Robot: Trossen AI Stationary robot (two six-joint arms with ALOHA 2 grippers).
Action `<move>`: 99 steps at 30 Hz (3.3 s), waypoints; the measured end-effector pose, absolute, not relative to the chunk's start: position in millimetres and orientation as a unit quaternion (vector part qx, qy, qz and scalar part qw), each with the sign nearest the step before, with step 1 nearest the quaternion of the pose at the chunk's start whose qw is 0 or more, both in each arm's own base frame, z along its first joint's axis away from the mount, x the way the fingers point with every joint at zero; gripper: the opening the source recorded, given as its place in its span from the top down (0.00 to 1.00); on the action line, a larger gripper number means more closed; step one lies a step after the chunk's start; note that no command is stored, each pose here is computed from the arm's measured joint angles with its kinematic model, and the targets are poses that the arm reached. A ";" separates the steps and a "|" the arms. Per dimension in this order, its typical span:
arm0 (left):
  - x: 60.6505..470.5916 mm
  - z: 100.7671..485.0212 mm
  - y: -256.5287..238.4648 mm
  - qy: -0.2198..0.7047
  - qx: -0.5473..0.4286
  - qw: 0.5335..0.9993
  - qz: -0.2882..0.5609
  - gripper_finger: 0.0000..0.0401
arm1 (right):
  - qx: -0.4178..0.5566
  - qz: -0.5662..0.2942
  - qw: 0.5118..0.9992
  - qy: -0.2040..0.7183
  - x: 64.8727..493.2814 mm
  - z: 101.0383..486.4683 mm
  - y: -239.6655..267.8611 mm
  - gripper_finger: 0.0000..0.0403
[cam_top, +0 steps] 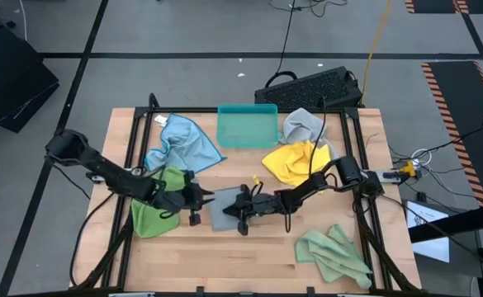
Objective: Fold microfiber towels
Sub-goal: Fold the dark gray microfiber cloth
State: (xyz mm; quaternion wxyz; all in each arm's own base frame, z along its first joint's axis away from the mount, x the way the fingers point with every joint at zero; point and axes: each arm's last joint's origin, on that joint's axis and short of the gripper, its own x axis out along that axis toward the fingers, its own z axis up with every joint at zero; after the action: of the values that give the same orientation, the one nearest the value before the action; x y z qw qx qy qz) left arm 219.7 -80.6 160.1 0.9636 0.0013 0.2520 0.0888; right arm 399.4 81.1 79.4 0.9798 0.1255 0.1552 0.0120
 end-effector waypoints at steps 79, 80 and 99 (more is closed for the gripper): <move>247.1 141.9 -175.1 0.315 0.072 0.946 -0.036 0.77 | 0.009 0.071 0.959 0.272 353.5 127.7 148.6 0.99; 246.7 142.1 -174.9 0.316 0.078 0.945 -0.037 0.77 | 0.009 0.071 0.959 0.274 353.4 127.3 148.4 0.99; 242.5 138.1 -176.3 0.344 0.058 0.936 -0.050 0.77 | -0.017 0.075 0.956 0.284 351.9 125.2 148.5 0.98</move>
State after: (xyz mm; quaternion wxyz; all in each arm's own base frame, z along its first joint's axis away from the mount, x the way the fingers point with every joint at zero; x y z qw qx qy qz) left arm 242.5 -176.3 138.1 0.9360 0.0585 0.3435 -0.0499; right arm 351.9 148.5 125.2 0.9556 -0.0174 0.2843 0.0751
